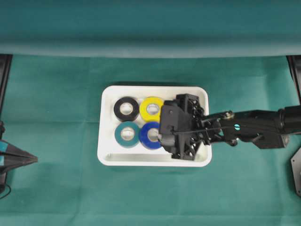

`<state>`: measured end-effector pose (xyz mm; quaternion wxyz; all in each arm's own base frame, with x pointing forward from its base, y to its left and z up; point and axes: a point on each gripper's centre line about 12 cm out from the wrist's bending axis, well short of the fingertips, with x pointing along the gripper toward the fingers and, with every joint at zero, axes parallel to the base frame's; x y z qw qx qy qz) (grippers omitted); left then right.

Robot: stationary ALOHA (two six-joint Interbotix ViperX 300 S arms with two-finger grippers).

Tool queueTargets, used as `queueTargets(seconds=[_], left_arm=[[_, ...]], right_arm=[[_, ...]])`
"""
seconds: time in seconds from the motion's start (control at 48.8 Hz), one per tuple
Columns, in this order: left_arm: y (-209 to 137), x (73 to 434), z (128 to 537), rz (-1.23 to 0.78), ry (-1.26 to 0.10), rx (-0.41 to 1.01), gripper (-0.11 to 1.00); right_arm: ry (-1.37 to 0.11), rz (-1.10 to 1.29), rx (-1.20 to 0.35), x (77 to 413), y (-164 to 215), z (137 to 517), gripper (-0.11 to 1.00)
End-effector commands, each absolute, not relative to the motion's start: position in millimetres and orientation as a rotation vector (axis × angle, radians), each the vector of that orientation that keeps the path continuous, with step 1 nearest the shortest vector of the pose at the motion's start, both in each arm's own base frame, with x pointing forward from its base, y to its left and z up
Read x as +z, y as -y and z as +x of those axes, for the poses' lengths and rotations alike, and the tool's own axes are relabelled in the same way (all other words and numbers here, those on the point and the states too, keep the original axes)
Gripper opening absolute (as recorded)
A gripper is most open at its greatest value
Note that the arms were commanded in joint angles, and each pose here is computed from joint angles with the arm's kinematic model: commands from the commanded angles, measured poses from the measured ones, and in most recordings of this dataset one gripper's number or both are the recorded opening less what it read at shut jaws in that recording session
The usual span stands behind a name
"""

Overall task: Put the tape into the white case with the right arm.
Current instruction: 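Open the right gripper and withdraw it to the right edge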

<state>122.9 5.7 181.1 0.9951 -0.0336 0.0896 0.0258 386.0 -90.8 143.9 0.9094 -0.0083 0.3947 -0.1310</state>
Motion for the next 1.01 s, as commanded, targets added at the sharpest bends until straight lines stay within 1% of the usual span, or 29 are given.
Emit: queueTargets(seconds=[0.0, 0.308, 0.492, 0.985], left_arm=[[-6, 186, 124, -0.068, -0.166, 0.051, 0.0], [-6, 186, 124, -0.068, -0.167, 0.051, 0.0], [-6, 186, 124, -0.068, -0.167, 0.051, 0.0], [-6, 186, 124, -0.068, -0.166, 0.051, 0.0]], right_arm=[[-0.77, -0.017, -0.271, 161, 89, 380, 0.56], [-0.757, -0.008, -0.272, 172, 79, 329, 0.56], [-0.761, 0.007, -0.276, 170, 73, 300, 0.55], [-0.733, 0.023, -0.281, 169, 61, 245, 0.56]])
